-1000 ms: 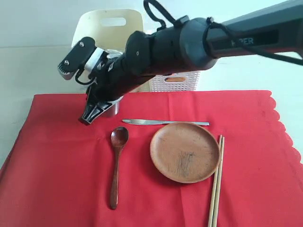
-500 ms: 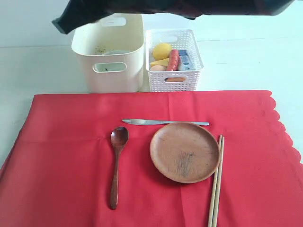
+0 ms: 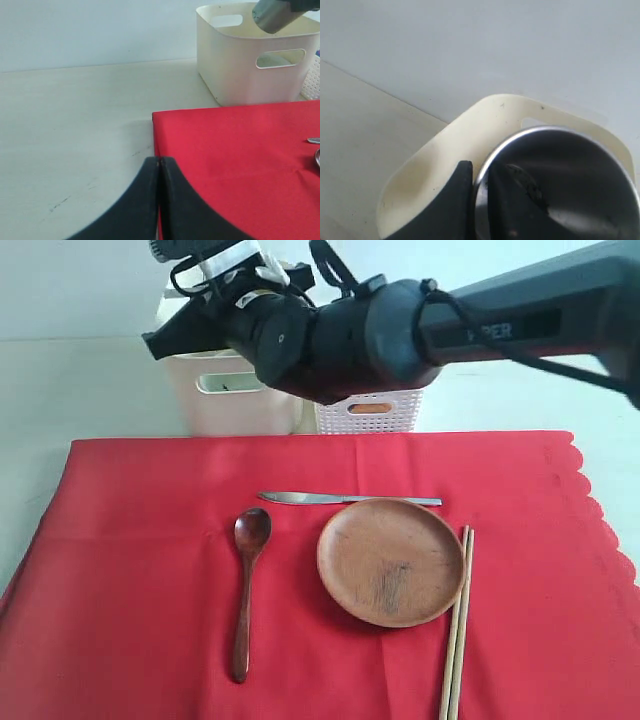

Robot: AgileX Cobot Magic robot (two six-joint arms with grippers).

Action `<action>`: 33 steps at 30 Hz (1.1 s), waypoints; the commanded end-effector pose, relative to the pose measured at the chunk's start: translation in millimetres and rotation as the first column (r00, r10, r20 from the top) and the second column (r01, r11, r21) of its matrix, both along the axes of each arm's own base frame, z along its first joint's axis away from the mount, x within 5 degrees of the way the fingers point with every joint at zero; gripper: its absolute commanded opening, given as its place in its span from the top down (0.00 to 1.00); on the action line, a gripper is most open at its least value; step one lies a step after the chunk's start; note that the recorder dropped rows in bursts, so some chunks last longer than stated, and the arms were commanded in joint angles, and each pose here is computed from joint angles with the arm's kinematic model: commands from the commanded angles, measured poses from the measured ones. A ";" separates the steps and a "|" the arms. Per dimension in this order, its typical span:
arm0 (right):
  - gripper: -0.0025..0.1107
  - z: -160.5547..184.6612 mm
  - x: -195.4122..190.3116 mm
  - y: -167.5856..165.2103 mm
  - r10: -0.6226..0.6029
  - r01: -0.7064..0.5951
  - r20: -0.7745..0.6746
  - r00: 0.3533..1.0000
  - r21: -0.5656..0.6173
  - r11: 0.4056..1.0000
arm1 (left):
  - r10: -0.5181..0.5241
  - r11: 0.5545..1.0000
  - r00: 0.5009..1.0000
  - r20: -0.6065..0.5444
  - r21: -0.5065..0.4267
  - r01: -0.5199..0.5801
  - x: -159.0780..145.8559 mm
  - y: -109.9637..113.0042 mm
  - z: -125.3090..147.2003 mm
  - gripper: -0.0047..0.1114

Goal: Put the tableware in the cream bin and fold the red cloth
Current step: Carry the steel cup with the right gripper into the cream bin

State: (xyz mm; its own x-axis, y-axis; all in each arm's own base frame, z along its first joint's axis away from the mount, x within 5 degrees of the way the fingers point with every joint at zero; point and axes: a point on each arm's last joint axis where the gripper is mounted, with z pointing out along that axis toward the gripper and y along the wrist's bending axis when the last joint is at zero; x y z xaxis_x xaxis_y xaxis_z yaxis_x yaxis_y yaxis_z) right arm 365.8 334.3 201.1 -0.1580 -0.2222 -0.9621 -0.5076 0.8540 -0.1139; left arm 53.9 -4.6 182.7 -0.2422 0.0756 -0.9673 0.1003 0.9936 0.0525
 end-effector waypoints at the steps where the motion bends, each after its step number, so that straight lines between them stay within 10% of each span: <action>1: 0.92 -4.6 9.3 5.0 -0.051 0.050 0.004 0.999 0.041 0.998 | 0.002 1.000 1.000 0.014 -0.007 -0.002 -0.2 0.0 1.2 0.94; 15: 0.30 -7.4 4.8 8.8 0.037 -0.038 -0.010 0.999 -0.068 0.997 | 0.002 1.000 1.000 0.014 -0.007 -0.002 -0.2 0.0 1.2 0.94; 20: 0.39 22.7 -12.7 11.7 0.202 -0.210 -0.080 0.976 -0.111 0.971 | 0.002 1.000 1.000 0.014 -0.007 -0.002 -0.2 0.0 1.2 0.94; 33: 0.98 109.9 -66.4 -24.6 0.393 -0.405 -0.110 0.913 -0.130 0.905 | 0.002 1.000 1.000 0.014 -0.007 -0.002 -0.2 0.0 1.2 0.94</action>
